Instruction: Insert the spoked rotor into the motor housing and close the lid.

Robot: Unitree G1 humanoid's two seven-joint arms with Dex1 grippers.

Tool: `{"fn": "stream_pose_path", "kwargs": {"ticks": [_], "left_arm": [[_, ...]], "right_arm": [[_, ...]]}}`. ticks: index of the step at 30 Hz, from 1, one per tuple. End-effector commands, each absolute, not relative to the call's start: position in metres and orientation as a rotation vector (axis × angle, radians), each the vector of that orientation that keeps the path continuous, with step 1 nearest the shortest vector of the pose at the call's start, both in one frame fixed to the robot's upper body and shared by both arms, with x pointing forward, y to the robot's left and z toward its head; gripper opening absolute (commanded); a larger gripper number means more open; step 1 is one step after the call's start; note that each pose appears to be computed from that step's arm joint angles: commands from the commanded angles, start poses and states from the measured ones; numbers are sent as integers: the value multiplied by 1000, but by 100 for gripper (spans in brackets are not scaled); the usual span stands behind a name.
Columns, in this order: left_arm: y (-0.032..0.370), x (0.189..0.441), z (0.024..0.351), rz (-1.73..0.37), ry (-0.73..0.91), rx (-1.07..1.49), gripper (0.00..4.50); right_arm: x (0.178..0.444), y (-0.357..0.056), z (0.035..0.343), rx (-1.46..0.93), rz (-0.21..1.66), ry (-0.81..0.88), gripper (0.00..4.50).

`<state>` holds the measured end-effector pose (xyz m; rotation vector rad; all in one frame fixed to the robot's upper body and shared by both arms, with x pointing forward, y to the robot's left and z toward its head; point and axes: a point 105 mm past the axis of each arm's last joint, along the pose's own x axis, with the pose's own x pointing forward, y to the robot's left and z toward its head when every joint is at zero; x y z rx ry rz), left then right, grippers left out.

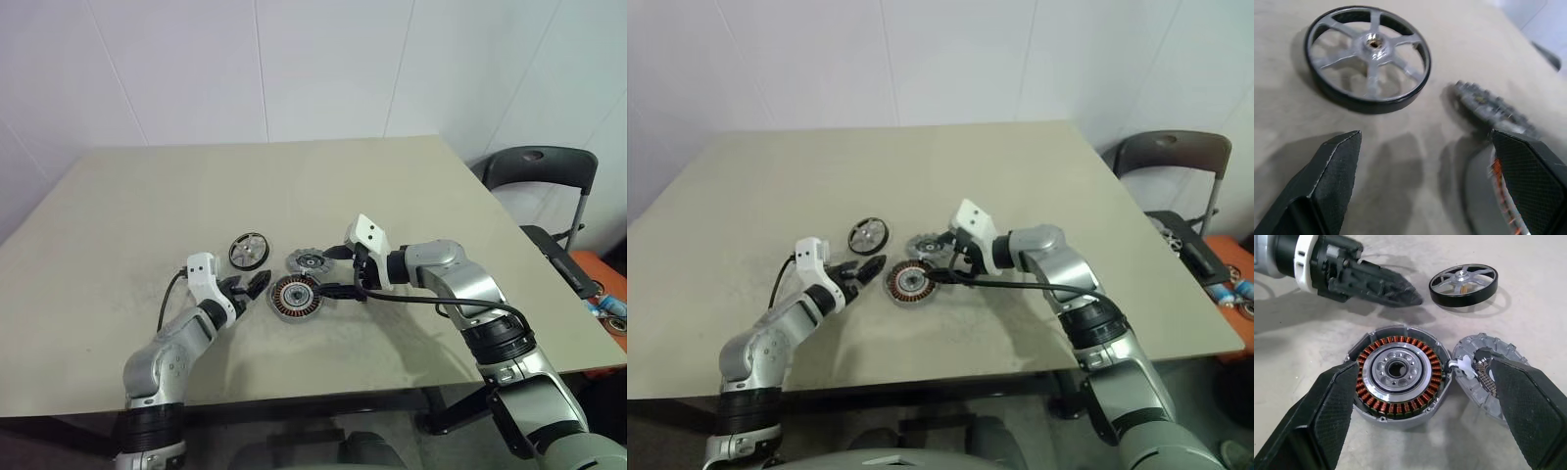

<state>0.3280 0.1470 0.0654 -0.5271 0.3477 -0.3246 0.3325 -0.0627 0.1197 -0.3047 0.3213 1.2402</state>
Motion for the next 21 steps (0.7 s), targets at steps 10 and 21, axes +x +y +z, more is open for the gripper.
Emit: {"fn": "stream_pose_path", "kwargs": {"ticks": [10, 21], "left_arm": [[130, 344, 75, -314, 370, -741, 450], [146, 354, 81, -199, 272, -889, 450]], "right_arm": [[334, -54, 138, -342, 1250, 233, 446], [334, -52, 141, -339, 1247, 218, 446]]}}
